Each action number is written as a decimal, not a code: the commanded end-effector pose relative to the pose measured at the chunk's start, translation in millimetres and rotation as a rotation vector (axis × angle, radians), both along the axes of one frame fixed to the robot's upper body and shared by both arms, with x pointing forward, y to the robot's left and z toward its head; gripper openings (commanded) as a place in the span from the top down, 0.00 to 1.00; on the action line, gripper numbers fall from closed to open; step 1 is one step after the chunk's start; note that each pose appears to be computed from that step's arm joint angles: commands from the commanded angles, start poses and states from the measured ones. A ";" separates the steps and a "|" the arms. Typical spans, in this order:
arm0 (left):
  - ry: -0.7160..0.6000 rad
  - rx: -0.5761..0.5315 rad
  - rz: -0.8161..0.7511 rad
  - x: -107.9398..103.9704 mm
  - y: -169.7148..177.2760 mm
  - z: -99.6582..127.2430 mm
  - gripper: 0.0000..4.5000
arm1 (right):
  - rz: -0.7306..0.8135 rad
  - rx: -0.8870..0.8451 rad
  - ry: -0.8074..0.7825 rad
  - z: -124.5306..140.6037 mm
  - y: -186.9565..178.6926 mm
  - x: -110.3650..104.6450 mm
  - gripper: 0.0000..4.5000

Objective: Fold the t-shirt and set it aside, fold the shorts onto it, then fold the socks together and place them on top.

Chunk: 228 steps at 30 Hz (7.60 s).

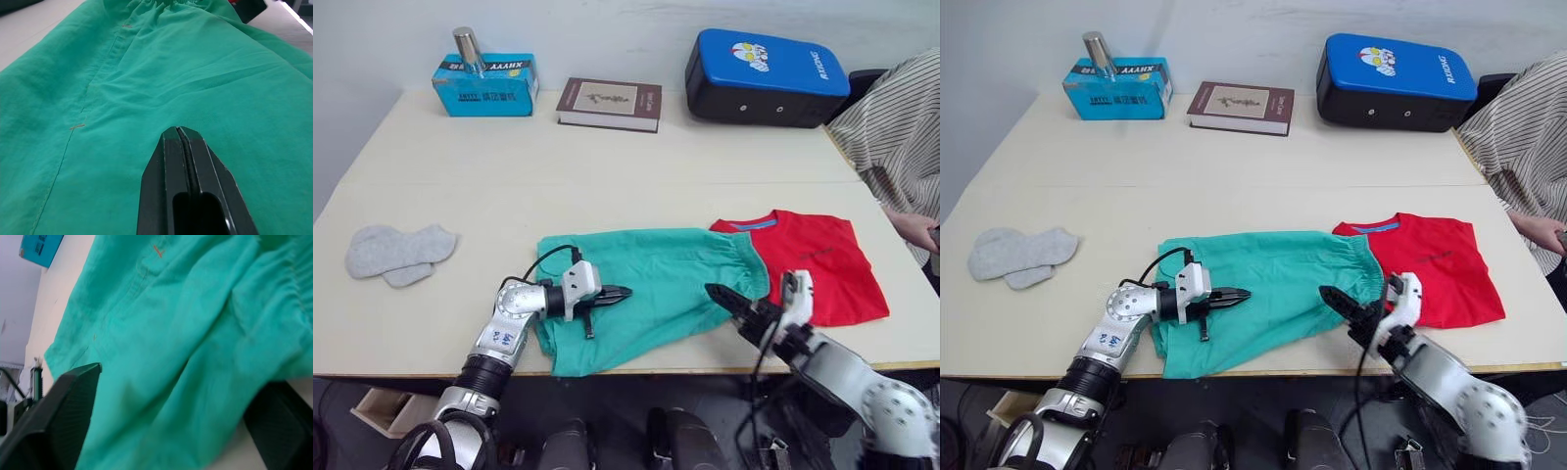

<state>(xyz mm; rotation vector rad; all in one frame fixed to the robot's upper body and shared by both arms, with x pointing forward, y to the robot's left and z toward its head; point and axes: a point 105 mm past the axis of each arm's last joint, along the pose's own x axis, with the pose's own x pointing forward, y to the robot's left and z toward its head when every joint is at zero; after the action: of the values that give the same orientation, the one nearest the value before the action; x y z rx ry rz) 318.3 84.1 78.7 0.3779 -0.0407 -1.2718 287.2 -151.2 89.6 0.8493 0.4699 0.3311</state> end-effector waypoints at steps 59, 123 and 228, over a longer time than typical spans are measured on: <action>0.353 -0.197 0.270 -106.4 128.4 76.2 1.00 | 1.002 -0.307 -0.921 94.5 104.0 5.7 0.60; 0.057 -0.290 0.154 -46.1 54.9 59.5 0.96 | 1.143 -0.057 -0.319 110.8 80.2 23.3 1.00; -0.059 -0.072 1.279 -145.3 308.3 75.1 0.00 | 0.765 -0.837 -1.201 59.8 19.5 -40.0 0.00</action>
<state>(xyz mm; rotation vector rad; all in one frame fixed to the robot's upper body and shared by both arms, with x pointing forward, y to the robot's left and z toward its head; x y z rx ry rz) 156.4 400.1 144.7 0.2387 0.0872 0.0548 253.0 -134.0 133.7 -0.4437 -0.1813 1.1453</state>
